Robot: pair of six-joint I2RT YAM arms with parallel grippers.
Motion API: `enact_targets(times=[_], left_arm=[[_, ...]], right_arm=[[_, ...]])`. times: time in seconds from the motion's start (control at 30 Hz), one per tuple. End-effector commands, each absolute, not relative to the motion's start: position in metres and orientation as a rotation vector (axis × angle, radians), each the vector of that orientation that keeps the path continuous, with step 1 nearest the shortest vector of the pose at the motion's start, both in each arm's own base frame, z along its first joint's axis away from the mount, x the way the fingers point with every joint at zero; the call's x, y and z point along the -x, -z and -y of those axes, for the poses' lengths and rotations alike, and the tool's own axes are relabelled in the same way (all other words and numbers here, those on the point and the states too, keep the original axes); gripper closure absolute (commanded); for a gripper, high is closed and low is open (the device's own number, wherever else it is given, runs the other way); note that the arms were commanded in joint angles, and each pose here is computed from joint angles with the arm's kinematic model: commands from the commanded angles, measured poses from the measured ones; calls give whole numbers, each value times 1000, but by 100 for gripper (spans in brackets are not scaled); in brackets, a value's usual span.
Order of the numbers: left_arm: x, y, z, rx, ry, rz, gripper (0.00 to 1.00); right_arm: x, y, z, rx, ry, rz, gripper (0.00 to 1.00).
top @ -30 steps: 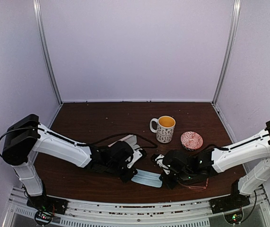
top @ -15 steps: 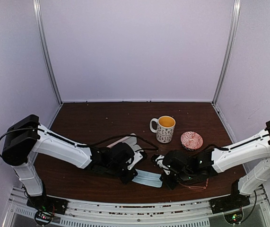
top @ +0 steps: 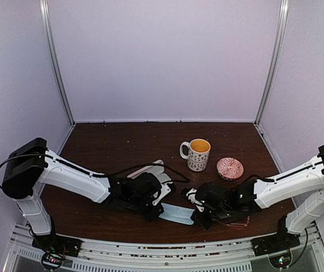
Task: Organize the sunglasses
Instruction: Fold the glasses cleaning cloth at the center of the board, then pick up the glasses cleaning cloth from the center of the board.
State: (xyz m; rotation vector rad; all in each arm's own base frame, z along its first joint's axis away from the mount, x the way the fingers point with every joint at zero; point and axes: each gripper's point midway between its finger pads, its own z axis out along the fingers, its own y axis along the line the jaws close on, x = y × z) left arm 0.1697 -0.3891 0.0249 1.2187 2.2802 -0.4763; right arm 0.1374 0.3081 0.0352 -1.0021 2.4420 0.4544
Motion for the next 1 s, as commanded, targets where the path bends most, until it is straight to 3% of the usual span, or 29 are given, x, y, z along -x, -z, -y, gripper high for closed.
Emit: enact_targets(times=[0.0,0.4,0.97], left_arm=[[-172,-40,395,-1190,494,-2250,85],[-165,-59,391,-1175,517,-2238,75],[-177,-57,401,-1181,610,-2298,58]], right_arm=[[-129,-32,-310,1011,-488,-2451,91],[-121,-42,-309,978,-542,-2430,85],[-176,-48,-289,675,-479,-2477,71]])
